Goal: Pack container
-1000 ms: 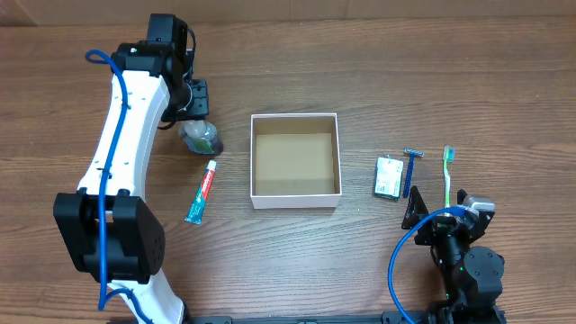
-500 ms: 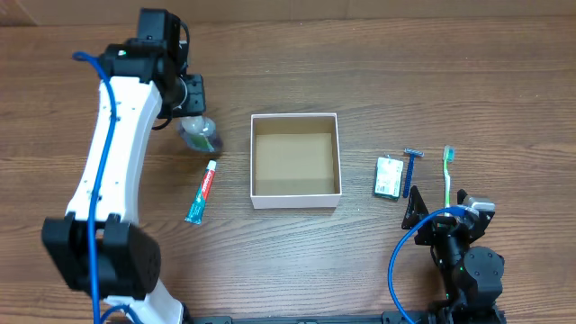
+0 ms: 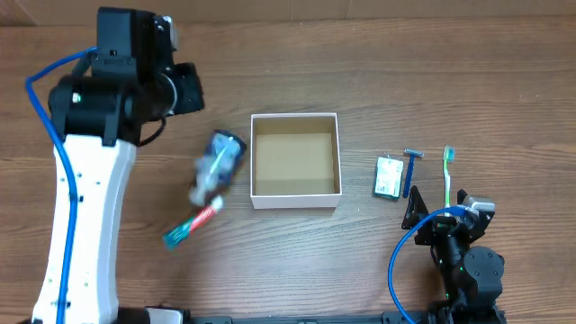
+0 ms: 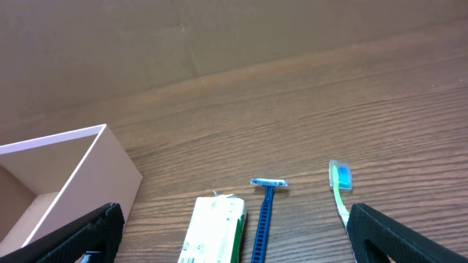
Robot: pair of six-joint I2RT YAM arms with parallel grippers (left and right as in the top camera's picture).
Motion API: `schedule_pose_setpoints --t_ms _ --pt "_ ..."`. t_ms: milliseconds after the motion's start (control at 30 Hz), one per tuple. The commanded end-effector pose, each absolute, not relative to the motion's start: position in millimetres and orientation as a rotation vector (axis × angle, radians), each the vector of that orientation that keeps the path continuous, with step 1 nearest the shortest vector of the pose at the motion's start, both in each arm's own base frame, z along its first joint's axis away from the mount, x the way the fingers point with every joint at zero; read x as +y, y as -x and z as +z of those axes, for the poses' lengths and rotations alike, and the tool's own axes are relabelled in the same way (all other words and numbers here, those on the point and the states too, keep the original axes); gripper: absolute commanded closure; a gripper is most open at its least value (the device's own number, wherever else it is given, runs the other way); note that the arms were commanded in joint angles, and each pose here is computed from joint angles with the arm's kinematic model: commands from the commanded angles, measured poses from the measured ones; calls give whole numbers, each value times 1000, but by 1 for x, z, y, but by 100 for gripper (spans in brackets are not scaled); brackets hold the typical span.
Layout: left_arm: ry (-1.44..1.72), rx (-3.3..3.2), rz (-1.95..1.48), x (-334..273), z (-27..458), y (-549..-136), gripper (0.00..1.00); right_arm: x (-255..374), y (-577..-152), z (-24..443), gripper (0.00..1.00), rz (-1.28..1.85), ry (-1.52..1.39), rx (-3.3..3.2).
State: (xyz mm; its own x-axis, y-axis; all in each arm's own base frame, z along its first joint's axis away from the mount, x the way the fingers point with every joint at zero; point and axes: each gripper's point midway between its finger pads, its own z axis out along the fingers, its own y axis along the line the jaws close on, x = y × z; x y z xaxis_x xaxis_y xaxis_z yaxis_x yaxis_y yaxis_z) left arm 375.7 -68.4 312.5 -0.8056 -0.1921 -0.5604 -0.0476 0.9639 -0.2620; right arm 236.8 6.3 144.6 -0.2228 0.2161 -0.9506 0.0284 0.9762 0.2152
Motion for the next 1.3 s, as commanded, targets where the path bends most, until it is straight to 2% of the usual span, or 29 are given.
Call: schedule_pose_setpoints --t_ms 0,67,133,267,300,367,500,567,700,800,967,1267 --pt "127 2426 -423 -101 347 -363 75 4 -237 146 0 166 -187 1780" --pt "109 2418 -414 -107 352 -360 66 4 -237 146 0 166 -187 1780" --pt "126 2438 -381 -102 348 -357 63 4 -237 146 0 166 -187 1780" --pt "210 2545 -228 -73 327 -343 50 4 -237 146 0 166 -187 1780" --pt "239 2590 -169 -61 318 -335 45 4 -237 146 0 166 -187 1780" --pt "227 2651 -127 -53 308 -325 44 4 -237 146 0 166 -187 1780" --pt "160 2836 -62 -46 269 -298 30 4 -237 146 0 166 -187 1780" --pt "106 2940 -59 -48 243 -284 27 4 -237 146 0 166 -187 1780" --pt "98 3145 -6 -44 167 -255 29 4 -237 146 0 166 -187 1780" --pt "101 3209 -24 -46 128 -242 31 4 -237 146 0 166 -187 1780" --pt "90 3197 -55 -49 85 -241 30 4 -237 146 0 166 -187 1780" --pt "55 3110 -38 -46 46 -251 32 4 -237 146 0 166 -187 1780"
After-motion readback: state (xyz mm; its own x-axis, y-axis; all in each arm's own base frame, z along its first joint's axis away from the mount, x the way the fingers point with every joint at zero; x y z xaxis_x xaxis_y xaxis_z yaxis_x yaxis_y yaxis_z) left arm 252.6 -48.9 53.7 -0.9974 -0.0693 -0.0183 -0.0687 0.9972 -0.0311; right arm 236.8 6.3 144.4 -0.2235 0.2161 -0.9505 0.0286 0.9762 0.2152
